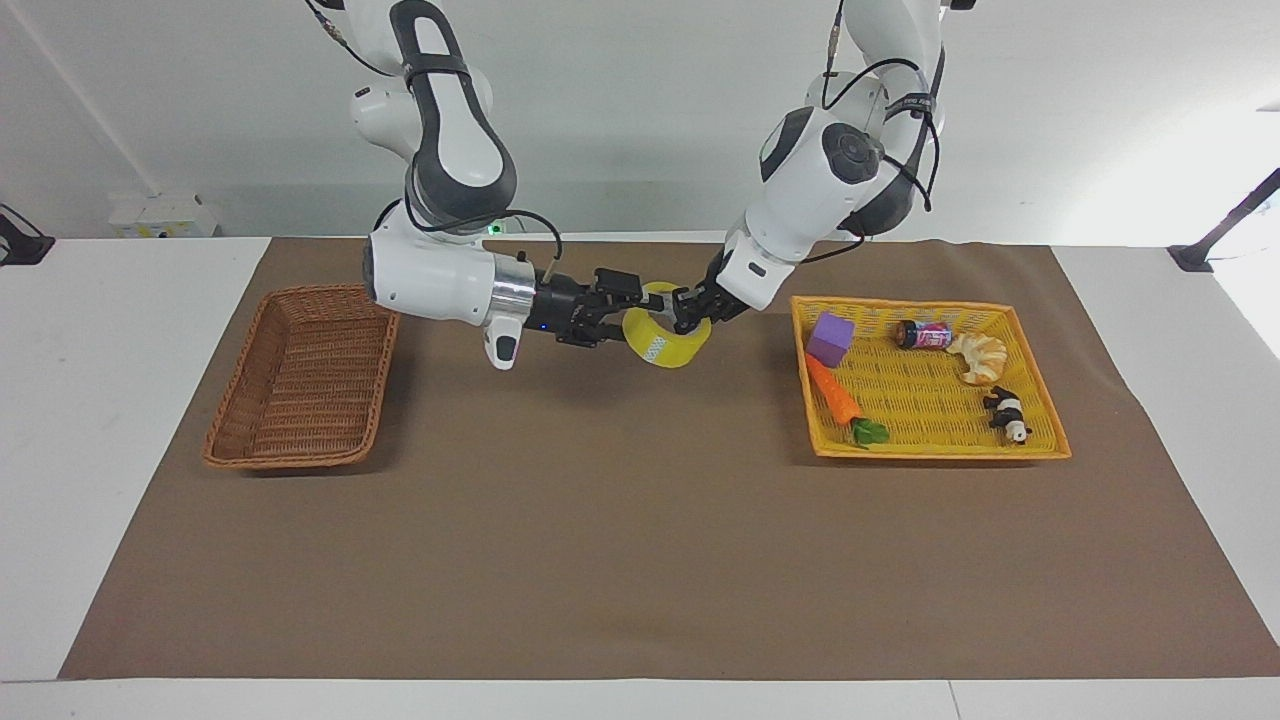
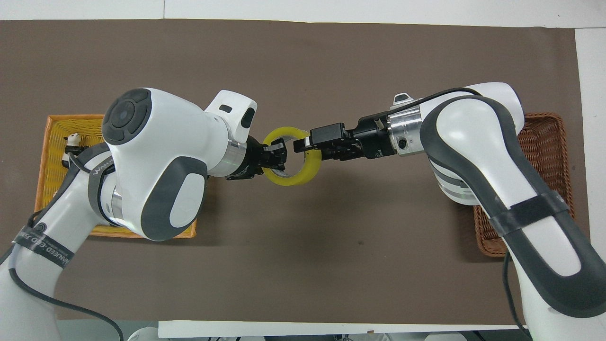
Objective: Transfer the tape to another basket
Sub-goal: 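Close the right gripper on the tape rim beside the left gripper, then carry the tape with the right gripper while the left gripper withdraws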
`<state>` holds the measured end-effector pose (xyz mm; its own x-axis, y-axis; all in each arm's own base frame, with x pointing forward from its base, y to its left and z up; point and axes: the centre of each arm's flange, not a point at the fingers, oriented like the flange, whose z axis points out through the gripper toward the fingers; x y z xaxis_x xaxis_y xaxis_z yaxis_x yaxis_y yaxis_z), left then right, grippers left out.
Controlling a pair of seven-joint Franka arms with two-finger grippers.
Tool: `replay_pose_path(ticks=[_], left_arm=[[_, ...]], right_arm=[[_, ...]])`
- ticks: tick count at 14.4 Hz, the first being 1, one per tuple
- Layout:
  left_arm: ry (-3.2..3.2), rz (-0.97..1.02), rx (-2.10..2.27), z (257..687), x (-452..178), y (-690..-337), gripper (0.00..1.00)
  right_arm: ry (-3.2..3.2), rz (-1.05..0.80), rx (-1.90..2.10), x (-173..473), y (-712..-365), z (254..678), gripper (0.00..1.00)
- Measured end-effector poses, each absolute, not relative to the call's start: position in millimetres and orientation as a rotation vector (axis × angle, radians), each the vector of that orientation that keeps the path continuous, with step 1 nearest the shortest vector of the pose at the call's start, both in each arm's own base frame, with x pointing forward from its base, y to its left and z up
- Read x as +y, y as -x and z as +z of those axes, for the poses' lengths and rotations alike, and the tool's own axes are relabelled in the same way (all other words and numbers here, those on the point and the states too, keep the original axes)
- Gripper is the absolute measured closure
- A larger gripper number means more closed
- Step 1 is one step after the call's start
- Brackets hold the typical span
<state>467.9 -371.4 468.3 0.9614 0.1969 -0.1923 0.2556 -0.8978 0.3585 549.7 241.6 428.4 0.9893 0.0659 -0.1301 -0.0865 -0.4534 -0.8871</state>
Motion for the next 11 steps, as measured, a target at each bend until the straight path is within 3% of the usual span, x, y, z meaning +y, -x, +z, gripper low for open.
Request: replay_pose_path(ticks=[2, 3, 9, 11], left_arm=[[-2.723, -0.210, 0.329, 470, -370, -468, 0.77], [-2.723, -0.211, 0.328, 470, -370, -468, 0.77], [-2.723, -0.215, 0.339, 470, -370, -468, 0.77], [-2.711, -0.224, 0.397, 480, -372, -469, 0.60]], right_arm=[[2.038, 0.176, 0.019, 239, -550, 425, 0.40], [2.038, 0.178, 0.021, 239, -549, 424, 0.45], [2.038, 0.177, 0.020, 239, -549, 424, 0.45], [2.038, 0.180, 0.016, 241, -548, 424, 0.45]])
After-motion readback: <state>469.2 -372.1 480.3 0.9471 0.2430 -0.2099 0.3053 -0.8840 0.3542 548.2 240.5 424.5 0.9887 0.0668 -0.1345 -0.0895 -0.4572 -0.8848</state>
